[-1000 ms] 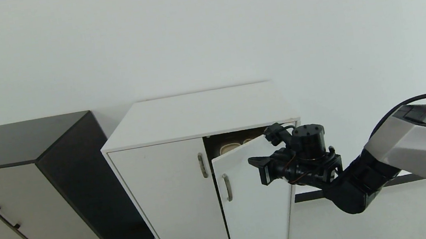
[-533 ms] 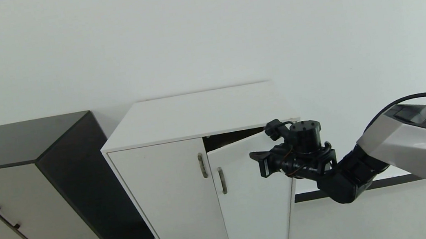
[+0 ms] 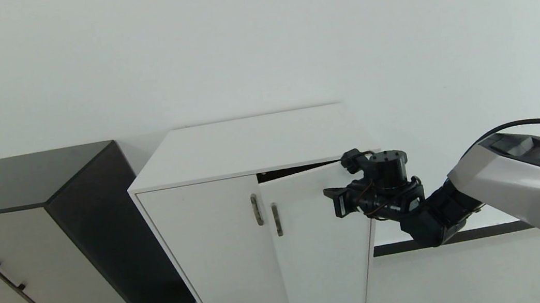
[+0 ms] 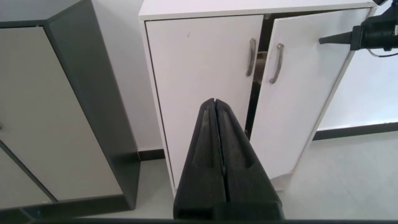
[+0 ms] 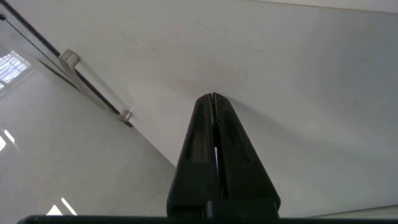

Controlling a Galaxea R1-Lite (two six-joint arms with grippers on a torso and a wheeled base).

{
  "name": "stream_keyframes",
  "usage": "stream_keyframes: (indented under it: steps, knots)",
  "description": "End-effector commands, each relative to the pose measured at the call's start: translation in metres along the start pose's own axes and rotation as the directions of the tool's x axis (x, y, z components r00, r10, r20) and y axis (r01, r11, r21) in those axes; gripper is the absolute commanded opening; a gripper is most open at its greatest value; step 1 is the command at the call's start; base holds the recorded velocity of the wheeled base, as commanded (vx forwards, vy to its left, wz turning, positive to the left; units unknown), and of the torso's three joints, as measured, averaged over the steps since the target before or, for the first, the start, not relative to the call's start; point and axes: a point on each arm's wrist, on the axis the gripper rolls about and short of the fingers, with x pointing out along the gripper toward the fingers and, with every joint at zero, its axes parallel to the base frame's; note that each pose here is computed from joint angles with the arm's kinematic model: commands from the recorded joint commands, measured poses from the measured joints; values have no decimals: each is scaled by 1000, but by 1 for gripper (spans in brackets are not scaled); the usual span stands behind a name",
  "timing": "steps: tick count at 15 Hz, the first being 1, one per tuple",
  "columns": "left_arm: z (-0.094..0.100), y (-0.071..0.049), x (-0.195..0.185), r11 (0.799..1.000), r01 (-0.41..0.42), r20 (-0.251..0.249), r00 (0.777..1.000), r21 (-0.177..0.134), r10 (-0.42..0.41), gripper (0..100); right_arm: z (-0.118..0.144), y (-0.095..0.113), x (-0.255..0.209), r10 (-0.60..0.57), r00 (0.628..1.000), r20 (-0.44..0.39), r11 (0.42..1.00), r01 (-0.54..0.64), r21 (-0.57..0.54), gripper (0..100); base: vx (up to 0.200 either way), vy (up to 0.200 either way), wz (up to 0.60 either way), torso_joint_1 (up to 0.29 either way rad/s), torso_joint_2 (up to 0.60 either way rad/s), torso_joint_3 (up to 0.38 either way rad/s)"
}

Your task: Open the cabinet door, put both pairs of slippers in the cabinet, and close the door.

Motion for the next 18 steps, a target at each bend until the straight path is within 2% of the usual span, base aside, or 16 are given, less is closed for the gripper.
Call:
stream_keyframes:
  steps: [1, 9, 18]
  knots:
    - [0, 0, 0, 1000, 0, -1, 1000, 0, 0, 0, -3, -4, 3, -6, 1000, -3, 1000, 6, 2, 0, 0, 0, 0, 0, 0, 0]
    - [0, 0, 0, 1000, 0, -1, 1000, 0, 0, 0, -3, -16, 7, -29, 1000, 4, 1000, 29, 7, 0, 0, 0, 0, 0, 0, 0]
    - [0, 0, 0, 1000, 0, -1, 1000, 0, 0, 0, -2, -17, 7, -30, 1000, 7, 1000, 30, 6, 0, 0, 0, 0, 0, 0, 0]
